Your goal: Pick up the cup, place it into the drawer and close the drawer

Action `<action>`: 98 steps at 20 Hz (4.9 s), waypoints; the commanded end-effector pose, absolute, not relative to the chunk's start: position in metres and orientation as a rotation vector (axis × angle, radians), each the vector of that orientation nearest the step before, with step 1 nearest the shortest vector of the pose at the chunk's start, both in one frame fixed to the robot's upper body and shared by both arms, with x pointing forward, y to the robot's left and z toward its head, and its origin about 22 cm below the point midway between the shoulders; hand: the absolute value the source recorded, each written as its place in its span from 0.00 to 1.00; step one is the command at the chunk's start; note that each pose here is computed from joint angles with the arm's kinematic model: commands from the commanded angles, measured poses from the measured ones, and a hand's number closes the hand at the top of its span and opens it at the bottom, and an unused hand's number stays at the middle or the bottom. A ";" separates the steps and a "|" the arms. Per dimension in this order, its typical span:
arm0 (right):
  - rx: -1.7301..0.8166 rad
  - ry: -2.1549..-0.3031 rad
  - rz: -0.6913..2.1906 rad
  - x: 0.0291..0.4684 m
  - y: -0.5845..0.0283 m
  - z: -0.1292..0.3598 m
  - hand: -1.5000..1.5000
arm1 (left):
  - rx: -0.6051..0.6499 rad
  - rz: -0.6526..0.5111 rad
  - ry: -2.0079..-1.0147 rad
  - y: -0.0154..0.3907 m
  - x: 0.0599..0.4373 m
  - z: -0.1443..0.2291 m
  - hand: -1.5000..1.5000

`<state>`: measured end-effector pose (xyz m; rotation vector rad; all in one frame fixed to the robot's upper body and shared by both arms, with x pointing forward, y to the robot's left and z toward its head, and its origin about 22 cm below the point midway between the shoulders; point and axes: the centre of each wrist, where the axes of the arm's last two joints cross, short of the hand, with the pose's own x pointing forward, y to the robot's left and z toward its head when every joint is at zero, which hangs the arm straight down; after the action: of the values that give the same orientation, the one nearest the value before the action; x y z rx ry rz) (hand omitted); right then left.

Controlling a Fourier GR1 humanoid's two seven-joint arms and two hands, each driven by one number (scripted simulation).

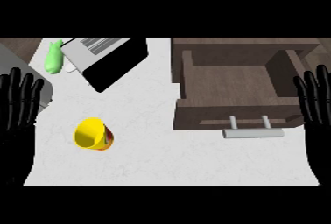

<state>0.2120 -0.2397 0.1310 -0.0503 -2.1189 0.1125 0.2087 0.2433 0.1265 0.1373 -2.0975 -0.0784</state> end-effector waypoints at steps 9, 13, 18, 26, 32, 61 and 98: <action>0.047 -1.973 0.237 0.219 -0.234 0.125 0.00 | -0.357 -0.060 -1.843 0.279 0.214 0.098 0.00; 0.065 -1.947 0.265 0.226 -0.243 0.125 0.00 | -0.386 -0.033 -1.837 0.299 0.231 0.095 0.00; 0.077 -1.948 0.257 0.251 -0.243 0.121 0.00 | -0.299 -0.062 -1.777 0.291 0.227 0.068 0.00; 0.060 -1.993 0.252 0.259 -0.254 0.124 0.00 | -0.228 -0.062 -1.707 0.312 0.261 0.001 0.00; 0.065 -2.003 0.273 0.252 -0.253 0.143 0.00 | -0.154 -0.056 -1.672 0.328 0.243 -0.041 0.00; 0.065 -1.995 0.263 0.263 -0.251 0.135 0.00 | -0.139 -0.012 -1.670 0.343 0.253 -0.142 0.00; 0.062 -1.984 0.276 0.262 -0.275 0.144 0.00 | -0.061 0.226 -2.116 0.263 0.313 -0.117 1.00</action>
<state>0.2685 -0.2694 0.1519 0.0534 -1.9872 0.2760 0.3028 0.2786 -0.1230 0.0347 -1.9488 0.1956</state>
